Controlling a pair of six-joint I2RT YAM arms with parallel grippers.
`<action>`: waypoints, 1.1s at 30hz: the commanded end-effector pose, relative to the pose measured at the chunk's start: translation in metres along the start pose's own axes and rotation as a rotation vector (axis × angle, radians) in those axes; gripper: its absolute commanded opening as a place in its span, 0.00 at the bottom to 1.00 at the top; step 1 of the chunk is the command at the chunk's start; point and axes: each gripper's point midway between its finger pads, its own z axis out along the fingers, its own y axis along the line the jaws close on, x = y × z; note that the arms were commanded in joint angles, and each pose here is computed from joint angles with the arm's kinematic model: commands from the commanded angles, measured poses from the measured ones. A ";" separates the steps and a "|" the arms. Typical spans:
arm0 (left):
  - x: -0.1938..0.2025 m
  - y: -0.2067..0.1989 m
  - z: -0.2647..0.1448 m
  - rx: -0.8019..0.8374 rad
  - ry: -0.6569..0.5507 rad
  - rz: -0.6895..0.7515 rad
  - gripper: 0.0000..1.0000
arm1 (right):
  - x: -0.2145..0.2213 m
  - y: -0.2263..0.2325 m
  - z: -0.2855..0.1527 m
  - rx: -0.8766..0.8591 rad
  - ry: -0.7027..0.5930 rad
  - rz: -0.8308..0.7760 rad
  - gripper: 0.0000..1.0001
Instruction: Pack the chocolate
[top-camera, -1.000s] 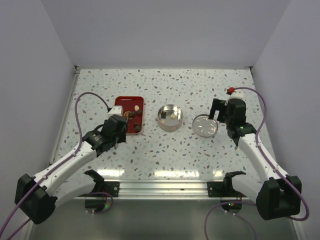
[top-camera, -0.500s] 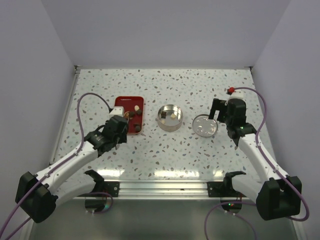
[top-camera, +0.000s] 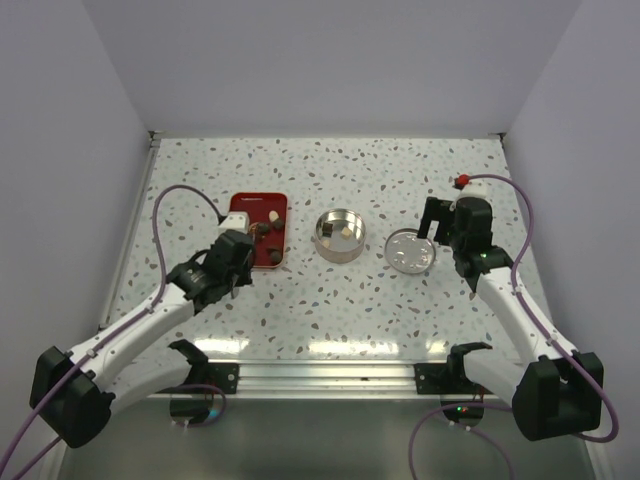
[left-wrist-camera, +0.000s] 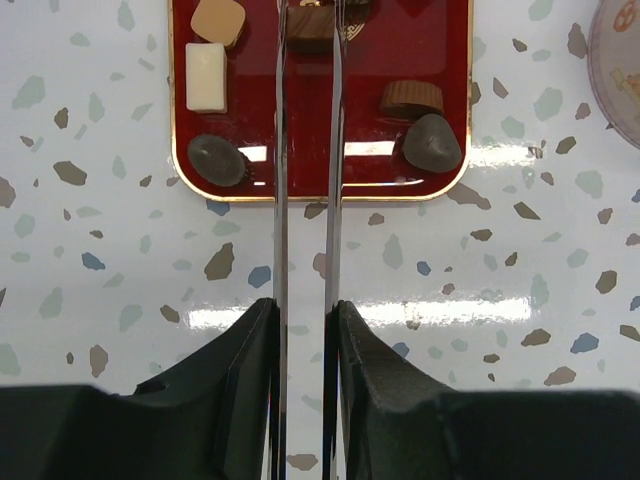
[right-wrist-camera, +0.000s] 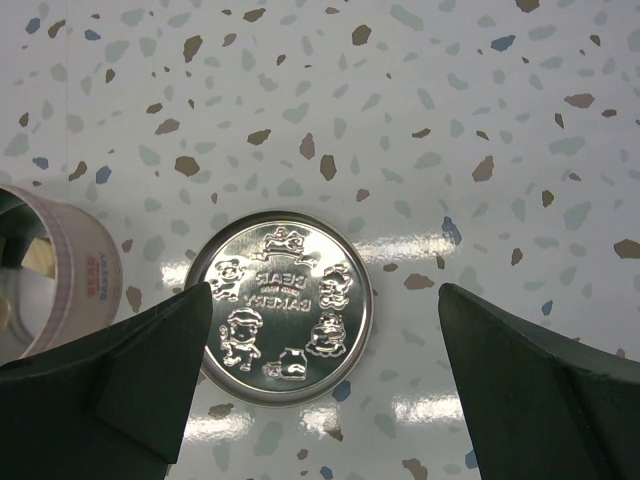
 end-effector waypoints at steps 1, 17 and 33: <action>-0.036 -0.009 -0.018 0.056 -0.091 -0.028 0.25 | -0.018 0.005 -0.005 -0.016 -0.040 0.009 0.99; -0.081 -0.113 -0.049 0.301 -0.196 0.104 0.24 | -0.016 0.004 -0.004 -0.011 -0.032 0.005 0.99; -0.083 -0.177 -0.054 0.417 -0.209 0.183 0.40 | -0.016 0.004 -0.002 -0.011 -0.028 0.005 0.99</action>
